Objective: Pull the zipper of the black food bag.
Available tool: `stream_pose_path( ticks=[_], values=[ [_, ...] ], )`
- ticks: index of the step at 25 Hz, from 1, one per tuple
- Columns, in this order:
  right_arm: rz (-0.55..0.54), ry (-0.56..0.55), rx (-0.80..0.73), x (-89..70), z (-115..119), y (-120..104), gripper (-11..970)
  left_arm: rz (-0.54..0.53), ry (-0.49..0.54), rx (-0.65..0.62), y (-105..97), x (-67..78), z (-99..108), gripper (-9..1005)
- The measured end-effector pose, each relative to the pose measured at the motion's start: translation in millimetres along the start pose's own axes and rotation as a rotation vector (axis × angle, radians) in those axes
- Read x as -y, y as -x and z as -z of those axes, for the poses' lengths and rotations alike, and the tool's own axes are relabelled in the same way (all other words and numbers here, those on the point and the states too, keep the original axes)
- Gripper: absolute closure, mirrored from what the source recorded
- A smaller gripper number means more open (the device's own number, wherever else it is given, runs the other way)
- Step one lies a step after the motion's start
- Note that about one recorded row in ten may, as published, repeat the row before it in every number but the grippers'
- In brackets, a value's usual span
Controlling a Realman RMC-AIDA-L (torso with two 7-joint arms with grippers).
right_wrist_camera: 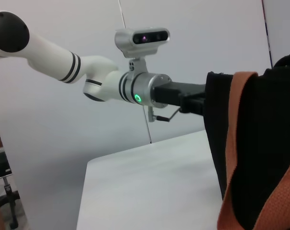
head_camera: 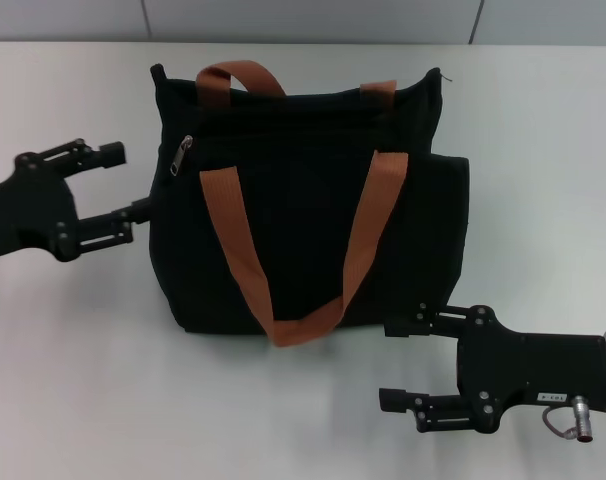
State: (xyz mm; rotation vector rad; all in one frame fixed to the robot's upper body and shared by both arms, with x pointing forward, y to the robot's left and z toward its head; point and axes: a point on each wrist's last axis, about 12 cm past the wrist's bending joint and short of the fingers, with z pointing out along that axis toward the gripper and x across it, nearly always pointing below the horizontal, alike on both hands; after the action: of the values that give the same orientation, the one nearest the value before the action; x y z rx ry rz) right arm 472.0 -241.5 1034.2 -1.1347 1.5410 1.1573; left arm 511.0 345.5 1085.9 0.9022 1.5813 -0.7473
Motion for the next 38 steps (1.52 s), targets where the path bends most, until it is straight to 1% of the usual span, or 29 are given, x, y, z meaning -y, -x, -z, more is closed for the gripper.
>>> stream_pose_path(
  ticks=[5, 6, 7, 11, 14, 19, 22, 27, 33, 36, 38],
  values=[
    [0.003, 0.003, 0.003, 1.0, -0.1, 1.7, 180, -0.042, 0.029, -0.036, -3.4, -3.9, -17.3, 356],
    [0.003, 0.003, 0.004, 1.3, -0.1, 2.1, 180, -0.042, 0.029, -0.036, -3.4, -3.9, -17.3, 358],
    [0.004, 0.004, 0.004, 1.7, -0.1, 2.5, 180, -0.060, 0.049, -0.047, -3.2, -7.4, -23.6, 361],
    [0.007, 0.003, 0.003, 2.8, -0.6, 3.3, 181, -0.082, 0.067, -0.046, -2.4, -9.6, -30.8, 371],
    [0.009, -0.001, 0.003, 4.0, -0.6, 4.0, 181, -0.098, 0.067, -0.037, -1.6, -9.0, -32.7, 378],
    [0.020, -0.005, 0.001, 6.9, -0.3, 6.7, 181, -0.154, 0.059, -0.027, 0.0, -8.4, -34.5, 390],
    [0.020, -0.003, 0.002, 8.7, -1.7, 8.7, 181, -0.166, 0.064, -0.017, 0.2, -7.9, -34.3, 397],
    [0.023, -0.002, 0.000, 10.8, -2.3, 10.5, 182, -0.182, 0.061, 0.002, -0.7, -4.1, -36.7, 493],
    [0.023, 0.000, 0.000, 11.7, -3.3, 11.6, 182, -0.183, 0.071, 0.015, 0.1, -4.1, -35.4, 608],
    [0.013, 0.015, 0.009, 11.6, -4.5, 14.3, 182, -0.185, 0.070, 0.027, 0.4, -2.8, -33.2, 839],
    [-0.003, 0.044, 0.031, 11.3, -6.2, 19.6, 182, -0.193, 0.070, 0.036, 0.6, -1.5, -31.9, 891]
  ],
)
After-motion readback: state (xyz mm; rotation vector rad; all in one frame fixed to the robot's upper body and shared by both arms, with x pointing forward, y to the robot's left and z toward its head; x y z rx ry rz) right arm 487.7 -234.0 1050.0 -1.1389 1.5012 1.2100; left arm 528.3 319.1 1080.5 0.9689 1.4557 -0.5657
